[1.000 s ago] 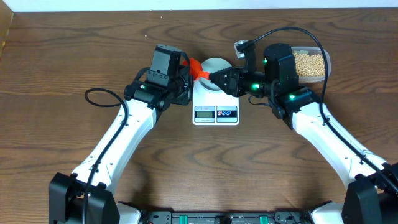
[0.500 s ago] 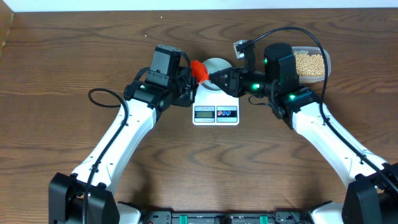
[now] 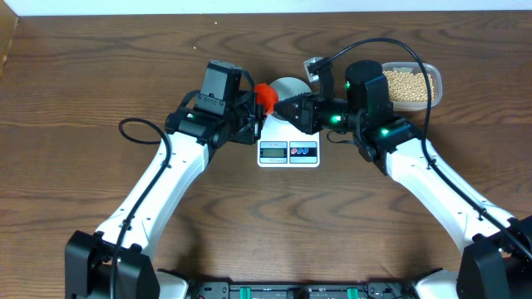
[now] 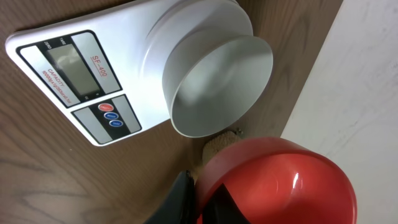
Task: Scoop item into bowl and weigh 50g on scale
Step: 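Grasp the red scoop handle with the right gripper, release left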
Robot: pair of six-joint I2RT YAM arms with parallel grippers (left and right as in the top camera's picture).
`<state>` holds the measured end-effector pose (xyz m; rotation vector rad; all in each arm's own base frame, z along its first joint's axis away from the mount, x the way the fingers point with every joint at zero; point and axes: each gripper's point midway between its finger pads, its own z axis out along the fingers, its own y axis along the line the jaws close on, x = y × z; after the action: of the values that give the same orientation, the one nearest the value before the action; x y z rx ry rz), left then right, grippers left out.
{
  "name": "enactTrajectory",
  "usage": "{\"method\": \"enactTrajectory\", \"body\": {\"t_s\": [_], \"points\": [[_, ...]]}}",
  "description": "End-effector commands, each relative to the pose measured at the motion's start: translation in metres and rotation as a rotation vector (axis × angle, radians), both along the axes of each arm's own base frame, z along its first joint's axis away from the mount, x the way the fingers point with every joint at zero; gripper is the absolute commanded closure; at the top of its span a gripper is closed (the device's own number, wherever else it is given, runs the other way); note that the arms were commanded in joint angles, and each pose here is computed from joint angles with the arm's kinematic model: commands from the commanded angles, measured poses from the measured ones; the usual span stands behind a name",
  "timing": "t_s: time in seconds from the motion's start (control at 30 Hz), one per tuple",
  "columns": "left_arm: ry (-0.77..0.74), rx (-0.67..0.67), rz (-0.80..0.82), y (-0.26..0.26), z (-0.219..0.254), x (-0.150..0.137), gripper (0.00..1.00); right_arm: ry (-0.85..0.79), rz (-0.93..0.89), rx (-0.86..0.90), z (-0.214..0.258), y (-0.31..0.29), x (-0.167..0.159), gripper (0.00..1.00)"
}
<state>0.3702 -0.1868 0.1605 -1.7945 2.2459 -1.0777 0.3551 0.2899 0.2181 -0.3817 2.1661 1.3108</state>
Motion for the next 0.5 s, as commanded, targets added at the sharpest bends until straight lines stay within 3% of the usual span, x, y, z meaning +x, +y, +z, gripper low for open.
{"method": "enactTrajectory", "body": {"t_s": [0.0,0.17,0.33,0.47], "points": [[0.003,-0.016,-0.012,-0.0027,0.0043,-0.0042,0.93,-0.027,0.004,0.001,0.0063,0.0037,0.0027,0.86],[0.003,-0.016,-0.012,-0.0027,0.0043,-0.0042,0.93,-0.016,-0.001,0.003,0.006,0.004,0.0027,0.89],[0.003,-0.016,-0.013,-0.0028,0.0042,-0.0043,0.93,-0.006,-0.001,0.004,0.0042,0.0054,0.0022,0.99],[0.003,-0.016,-0.013,-0.0027,0.0042,-0.0042,0.92,-0.006,-0.001,0.004,0.0042,0.0054,0.0022,0.99]]}}
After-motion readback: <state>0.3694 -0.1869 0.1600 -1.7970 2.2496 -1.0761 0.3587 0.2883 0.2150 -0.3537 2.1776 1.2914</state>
